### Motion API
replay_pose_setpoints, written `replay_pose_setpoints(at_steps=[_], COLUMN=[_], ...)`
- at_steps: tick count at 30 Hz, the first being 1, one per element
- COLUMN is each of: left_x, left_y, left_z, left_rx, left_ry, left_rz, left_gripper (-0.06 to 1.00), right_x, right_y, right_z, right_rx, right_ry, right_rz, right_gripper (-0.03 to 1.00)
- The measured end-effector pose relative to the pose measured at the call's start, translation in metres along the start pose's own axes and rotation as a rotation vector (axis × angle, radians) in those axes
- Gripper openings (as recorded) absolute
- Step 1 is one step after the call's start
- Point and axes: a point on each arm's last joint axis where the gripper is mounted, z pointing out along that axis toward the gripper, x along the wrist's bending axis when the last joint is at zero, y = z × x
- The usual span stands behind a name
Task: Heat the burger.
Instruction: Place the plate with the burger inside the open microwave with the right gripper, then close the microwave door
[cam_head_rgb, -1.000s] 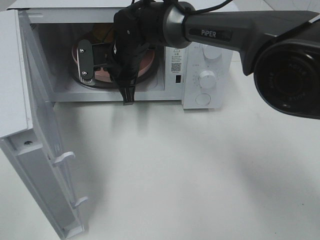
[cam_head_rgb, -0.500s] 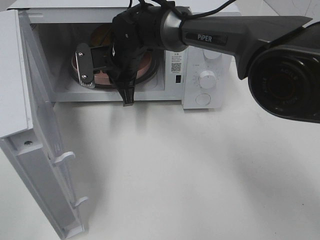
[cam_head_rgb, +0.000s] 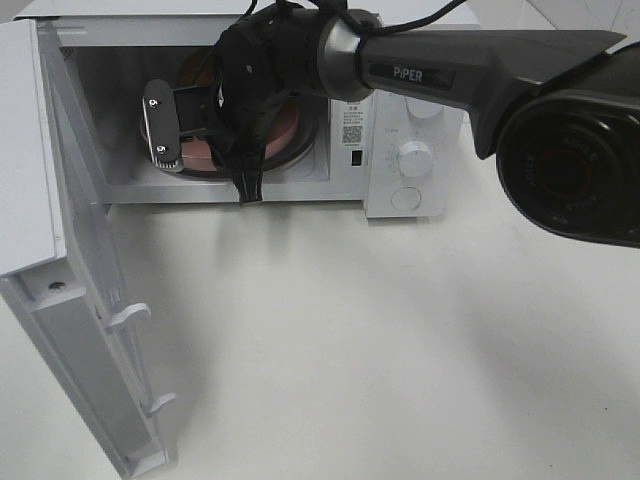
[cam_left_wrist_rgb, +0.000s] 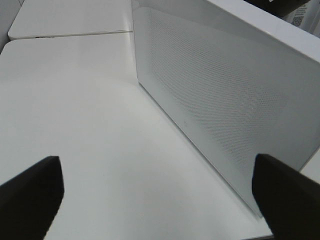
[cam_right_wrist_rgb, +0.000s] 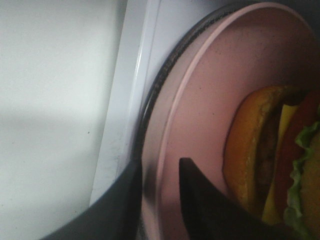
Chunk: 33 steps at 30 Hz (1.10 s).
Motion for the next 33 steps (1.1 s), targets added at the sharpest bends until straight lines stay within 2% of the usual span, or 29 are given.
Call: replay_pose_setpoints(at_steps=[1,3,6,11,14,15,18,19,22,24,27,33], left_x=[0.0,0.0,0.0,0.0,0.0,0.0,0.0,0.0,0.0,0.0,0.0,0.0], left_y=[0.0,0.0,0.0,0.0,0.0,0.0,0.0,0.0,0.0,0.0,0.0,0.0], left_z=[0.0,0.0,0.0,0.0,0.0,0.0,0.0,0.0,0.0,0.0,0.0,0.0], left_rx=[0.0,0.0,0.0,0.0,0.0,0.0,0.0,0.0,0.0,0.0,0.0,0.0], left_ry=[0.0,0.0,0.0,0.0,0.0,0.0,0.0,0.0,0.0,0.0,0.0,0.0], left_rz=[0.0,0.0,0.0,0.0,0.0,0.0,0.0,0.0,0.0,0.0,0.0,0.0], left_gripper=[0.94,0.94,0.94,0.94,0.94,0.94,0.94,0.94,0.94,0.94,0.94,0.94], right_x=[0.0,-0.001,-0.001,0.005,0.006,0.006,0.005,0.003,0.002,0.0,0.0,0.005], right_y=[0.0,0.0,0.0,-0.004,-0.004,-0.004,-0.004,-0.003,-0.003,-0.003,-0.003,-0.005], right_z=[0.0,-0.001,-0.002,-0.002,-0.002,-0.002,-0.004,-0.008,-0.01,-0.016,-0.024,-0.026], right_rx=[0.0,0.001,0.005,0.048,0.05,0.054,0.054,0.049,0.044,0.029,0.021,0.018], right_ry=[0.0,0.001,0.006,0.075,0.078,0.083,0.079,0.07,0.06,0.037,0.026,0.027], right_rz=[0.0,0.011,0.018,0.039,0.047,0.056,0.078,0.086,0.097,0.105,0.105,0.102], right_gripper=[0.29,0.35,0.36,0.43,0.45,0.48,0.55,0.6,0.63,0.68,0.72,0.73])
